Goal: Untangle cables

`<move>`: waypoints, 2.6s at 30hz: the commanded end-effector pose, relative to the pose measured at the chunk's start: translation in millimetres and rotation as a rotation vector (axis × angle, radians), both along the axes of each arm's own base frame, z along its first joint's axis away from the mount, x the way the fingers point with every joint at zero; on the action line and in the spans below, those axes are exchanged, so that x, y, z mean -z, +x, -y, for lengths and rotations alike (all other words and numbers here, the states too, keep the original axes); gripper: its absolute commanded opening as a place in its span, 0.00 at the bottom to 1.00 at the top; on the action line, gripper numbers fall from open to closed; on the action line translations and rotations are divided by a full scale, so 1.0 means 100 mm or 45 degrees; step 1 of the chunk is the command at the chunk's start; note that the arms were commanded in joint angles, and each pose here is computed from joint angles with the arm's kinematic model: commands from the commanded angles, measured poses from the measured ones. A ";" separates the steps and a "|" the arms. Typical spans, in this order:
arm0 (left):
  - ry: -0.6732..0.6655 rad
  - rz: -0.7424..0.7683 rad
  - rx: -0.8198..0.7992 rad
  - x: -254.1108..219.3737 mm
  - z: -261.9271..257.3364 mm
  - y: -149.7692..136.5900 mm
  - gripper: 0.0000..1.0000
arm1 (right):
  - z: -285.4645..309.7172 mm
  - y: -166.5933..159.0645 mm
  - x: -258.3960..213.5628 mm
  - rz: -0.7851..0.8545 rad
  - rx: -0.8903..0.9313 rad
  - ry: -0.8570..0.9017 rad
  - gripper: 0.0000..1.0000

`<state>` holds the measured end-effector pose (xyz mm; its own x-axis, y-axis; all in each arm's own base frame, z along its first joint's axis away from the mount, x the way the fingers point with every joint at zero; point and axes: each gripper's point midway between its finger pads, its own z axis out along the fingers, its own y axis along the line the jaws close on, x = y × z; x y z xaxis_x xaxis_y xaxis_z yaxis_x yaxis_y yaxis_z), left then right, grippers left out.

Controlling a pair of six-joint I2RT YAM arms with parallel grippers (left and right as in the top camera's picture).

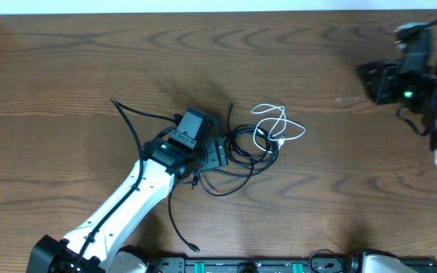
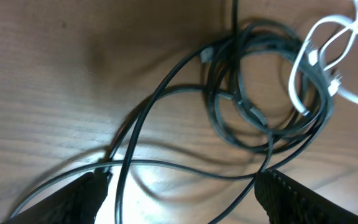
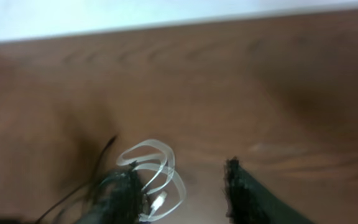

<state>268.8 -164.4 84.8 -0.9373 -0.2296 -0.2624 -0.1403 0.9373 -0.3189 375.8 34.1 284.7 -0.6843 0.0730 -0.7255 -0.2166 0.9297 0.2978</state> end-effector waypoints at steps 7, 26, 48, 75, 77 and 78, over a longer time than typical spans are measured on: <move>-0.056 0.104 -0.048 0.07 0.28 0.26 0.84 | -0.35 -0.08 0.09 -0.079 -0.100 0.058 0.53; 0.241 0.213 0.276 0.92 0.49 0.55 0.33 | -0.61 -0.26 0.49 -0.260 -0.172 0.060 0.62; 0.242 0.203 0.268 0.93 0.48 0.54 0.08 | -1.15 -0.92 2.28 -0.805 0.178 0.189 0.57; 0.241 0.201 0.264 0.93 0.47 0.53 0.08 | -0.97 -0.62 2.51 -0.628 0.675 0.411 0.01; 0.243 0.198 0.265 0.92 0.47 0.53 0.08 | -0.77 -0.55 2.51 -0.527 0.731 0.292 0.01; 0.244 0.196 0.265 0.92 0.47 0.52 0.07 | -0.62 -0.51 2.51 -0.472 0.790 0.226 0.01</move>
